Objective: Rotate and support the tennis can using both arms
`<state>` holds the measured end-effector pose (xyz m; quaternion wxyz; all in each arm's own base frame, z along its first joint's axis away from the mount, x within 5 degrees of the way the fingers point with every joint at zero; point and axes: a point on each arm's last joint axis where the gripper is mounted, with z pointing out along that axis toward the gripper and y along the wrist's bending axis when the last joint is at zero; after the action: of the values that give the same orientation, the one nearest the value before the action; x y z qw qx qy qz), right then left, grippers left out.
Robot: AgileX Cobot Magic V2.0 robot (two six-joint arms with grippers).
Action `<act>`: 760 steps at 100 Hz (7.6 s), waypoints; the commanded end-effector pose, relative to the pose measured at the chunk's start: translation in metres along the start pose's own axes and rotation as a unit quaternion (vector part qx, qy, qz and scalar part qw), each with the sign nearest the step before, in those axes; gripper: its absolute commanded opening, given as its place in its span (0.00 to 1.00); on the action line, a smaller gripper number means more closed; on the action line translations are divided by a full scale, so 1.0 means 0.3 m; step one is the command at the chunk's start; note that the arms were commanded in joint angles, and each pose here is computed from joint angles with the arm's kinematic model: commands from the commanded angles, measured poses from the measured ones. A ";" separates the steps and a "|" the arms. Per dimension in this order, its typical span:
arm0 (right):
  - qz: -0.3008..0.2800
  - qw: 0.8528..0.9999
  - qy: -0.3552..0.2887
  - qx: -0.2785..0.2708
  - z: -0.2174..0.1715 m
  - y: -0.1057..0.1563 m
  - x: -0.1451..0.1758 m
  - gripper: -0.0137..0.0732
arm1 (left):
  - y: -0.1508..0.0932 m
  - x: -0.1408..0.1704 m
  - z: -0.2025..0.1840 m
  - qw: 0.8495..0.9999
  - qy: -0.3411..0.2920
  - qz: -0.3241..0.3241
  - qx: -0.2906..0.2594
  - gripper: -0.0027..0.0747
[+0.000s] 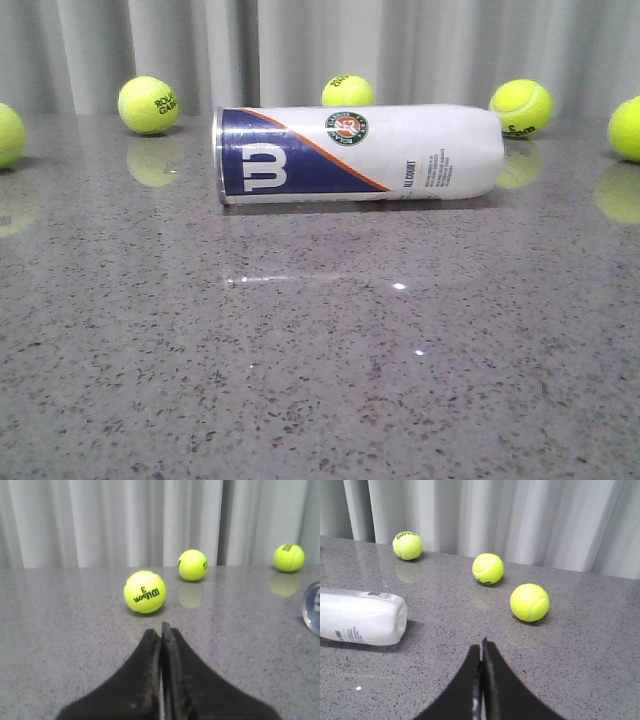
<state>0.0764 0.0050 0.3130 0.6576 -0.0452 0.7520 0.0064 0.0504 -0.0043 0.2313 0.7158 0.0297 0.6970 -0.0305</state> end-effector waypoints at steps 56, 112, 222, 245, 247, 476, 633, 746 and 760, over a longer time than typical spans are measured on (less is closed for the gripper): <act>-0.004 0.999 -0.054 0.004 -0.007 -0.003 -0.052 0.08 | -0.008 -0.503 0.149 0.975 0.222 -0.023 0.009 0.01; -0.004 0.999 -0.054 0.004 -0.007 -0.003 -0.052 0.08 | -0.043 -0.469 0.325 0.946 0.310 -0.079 0.050 0.37; -0.004 0.999 -0.054 0.004 -0.007 -0.003 -0.052 0.08 | -0.298 -0.203 0.727 0.789 0.403 -0.322 0.333 0.83; -0.004 0.999 -0.054 0.004 -0.007 -0.003 -0.052 0.08 | -0.381 -0.138 0.791 0.763 0.408 -0.344 0.365 0.83; -0.004 0.999 -0.054 0.004 -0.007 -0.003 -0.052 0.08 | -0.387 -0.134 0.797 0.761 0.409 -0.346 0.366 0.83; -0.004 0.999 -0.054 0.004 -0.007 -0.003 -0.052 0.08 | -0.202 -0.627 0.481 0.868 0.422 0.090 0.247 0.01; -0.004 0.999 -0.054 0.004 -0.007 -0.003 -0.052 0.08 | -0.269 -0.763 0.758 0.881 0.388 0.076 0.259 0.68; -0.004 0.999 -0.054 0.004 -0.007 -0.003 -0.052 0.08 | -0.102 -0.374 0.261 0.982 0.141 -0.039 0.120 0.60; -0.004 0.999 -0.054 0.004 -0.007 -0.003 -0.052 0.08 | -0.092 -0.290 0.255 0.988 0.098 -0.045 0.107 0.60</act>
<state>0.0764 0.0050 0.3130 0.6576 -0.0446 0.7520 0.0070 0.1196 -0.0392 0.3126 0.5650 0.1013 0.8100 -0.1204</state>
